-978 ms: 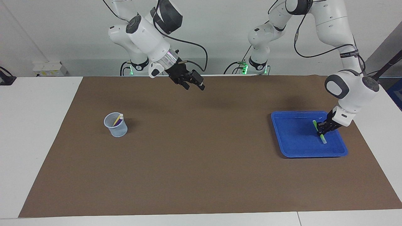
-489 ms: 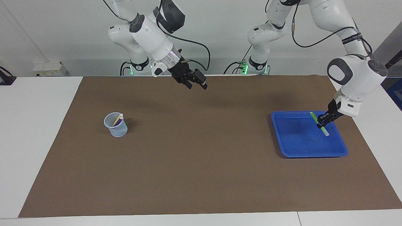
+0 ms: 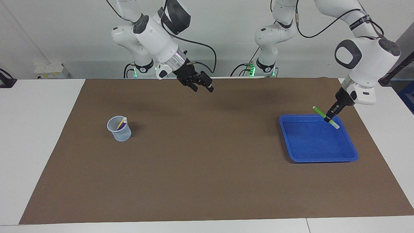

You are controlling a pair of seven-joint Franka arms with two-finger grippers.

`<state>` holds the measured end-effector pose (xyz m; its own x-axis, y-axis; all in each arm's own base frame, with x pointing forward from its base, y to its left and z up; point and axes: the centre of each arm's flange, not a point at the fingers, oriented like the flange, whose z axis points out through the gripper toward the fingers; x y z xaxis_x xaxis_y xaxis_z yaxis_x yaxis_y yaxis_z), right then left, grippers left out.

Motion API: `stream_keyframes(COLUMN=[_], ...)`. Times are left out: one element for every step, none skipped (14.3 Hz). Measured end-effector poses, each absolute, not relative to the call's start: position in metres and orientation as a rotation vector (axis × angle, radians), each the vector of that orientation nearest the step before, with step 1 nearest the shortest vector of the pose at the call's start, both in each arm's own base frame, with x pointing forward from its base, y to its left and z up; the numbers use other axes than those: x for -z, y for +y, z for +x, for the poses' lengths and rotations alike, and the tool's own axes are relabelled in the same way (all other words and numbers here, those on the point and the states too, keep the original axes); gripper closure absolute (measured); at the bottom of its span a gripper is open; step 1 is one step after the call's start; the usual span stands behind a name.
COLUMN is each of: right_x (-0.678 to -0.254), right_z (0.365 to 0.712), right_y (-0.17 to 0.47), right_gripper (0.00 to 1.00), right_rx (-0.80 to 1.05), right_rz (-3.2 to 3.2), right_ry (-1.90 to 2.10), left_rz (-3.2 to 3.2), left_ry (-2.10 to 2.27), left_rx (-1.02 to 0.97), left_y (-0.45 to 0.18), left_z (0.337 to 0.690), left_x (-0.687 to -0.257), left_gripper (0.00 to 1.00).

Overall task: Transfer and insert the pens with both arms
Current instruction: 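Grasp the green pen with the left gripper while the right gripper returns, then lift the green pen from the tray toward the right gripper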

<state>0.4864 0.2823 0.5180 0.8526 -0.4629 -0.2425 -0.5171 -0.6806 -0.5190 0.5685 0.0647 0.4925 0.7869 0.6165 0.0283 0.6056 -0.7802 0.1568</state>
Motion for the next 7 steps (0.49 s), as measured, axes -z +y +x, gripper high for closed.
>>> stream_keyframes(right_x=[-0.518, -0.518, -0.518, -0.518, -0.518, -0.518, -0.518], right_z=[0.486, 0.487, 0.487, 0.487, 0.487, 0.487, 0.487], right_y=[0.282, 0.282, 0.282, 0.282, 0.282, 0.282, 0.282], right_gripper=[0.0, 0.0, 0.0, 0.0, 0.0, 0.0, 0.0], right_rx=[-0.121, -0.121, -0.121, -0.121, -0.121, -0.12, -0.12], right_rz=[-2.434, -2.434, -2.434, -2.434, -2.434, -2.434, -2.434], right_ry=[0.712, 0.712, 0.712, 0.712, 0.712, 0.712, 0.712], left_rz=[2.79, 2.75, 2.71, 2.672, 2.634, 2.598, 2.563], left_ry=[1.057, 1.136, 1.21, 1.274, 1.332, 1.387, 1.439], left_rx=[-0.119, -0.122, -0.13, -0.137, -0.142, -0.142, -0.138], left_y=[0.057, 0.047, 0.034, 0.019, 0.004, -0.01, -0.02], left_z=[0.564, 0.559, 0.554, 0.55, 0.547, 0.544, 0.543], left_x=[-0.505, -0.518, -0.531, -0.541, -0.549, -0.554, -0.558], left_gripper=[0.83, 0.83, 0.83, 0.83, 0.83, 0.83, 0.83])
